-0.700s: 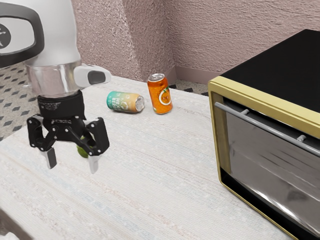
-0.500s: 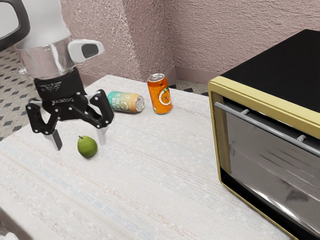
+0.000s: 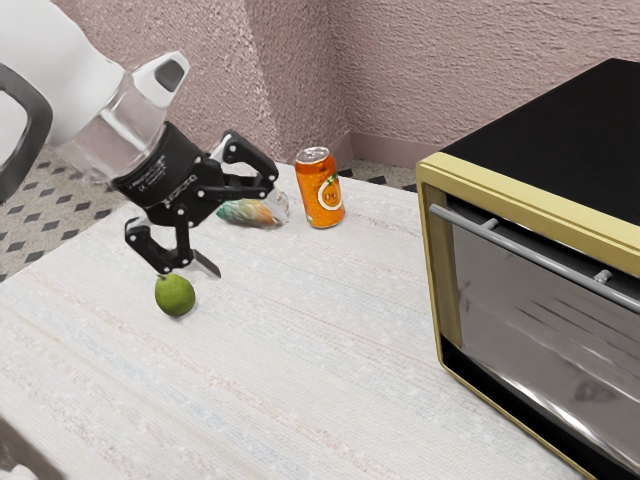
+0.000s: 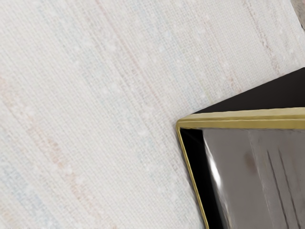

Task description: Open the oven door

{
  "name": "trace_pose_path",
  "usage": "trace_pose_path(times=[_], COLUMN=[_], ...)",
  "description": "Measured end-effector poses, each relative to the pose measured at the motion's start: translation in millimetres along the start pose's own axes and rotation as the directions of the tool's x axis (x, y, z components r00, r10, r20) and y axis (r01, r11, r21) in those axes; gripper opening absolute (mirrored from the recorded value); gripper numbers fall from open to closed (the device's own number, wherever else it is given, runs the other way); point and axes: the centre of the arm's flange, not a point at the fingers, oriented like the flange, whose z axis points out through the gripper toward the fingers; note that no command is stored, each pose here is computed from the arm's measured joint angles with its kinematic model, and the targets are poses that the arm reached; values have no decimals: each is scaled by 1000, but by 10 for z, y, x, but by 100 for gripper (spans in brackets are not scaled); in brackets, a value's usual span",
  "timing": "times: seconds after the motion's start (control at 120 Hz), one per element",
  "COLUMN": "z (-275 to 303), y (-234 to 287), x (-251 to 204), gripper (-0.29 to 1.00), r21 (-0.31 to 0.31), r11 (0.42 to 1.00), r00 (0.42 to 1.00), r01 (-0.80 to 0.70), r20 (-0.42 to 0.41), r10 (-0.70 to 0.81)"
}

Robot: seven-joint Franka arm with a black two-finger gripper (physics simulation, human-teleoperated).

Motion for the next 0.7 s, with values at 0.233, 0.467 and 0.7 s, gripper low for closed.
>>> trace_pose_path(times=[0.233,0.467,0.7], z=[465,553,801], y=[150,440,650], x=[-215,-555,-483], gripper=[70,70,70], r21=[-113,-210,-221], r11=[989,970,956], r00=[995,992,981], r01=[98,125,192], r20=[4,9,9], r10=[-98,-126,-195])
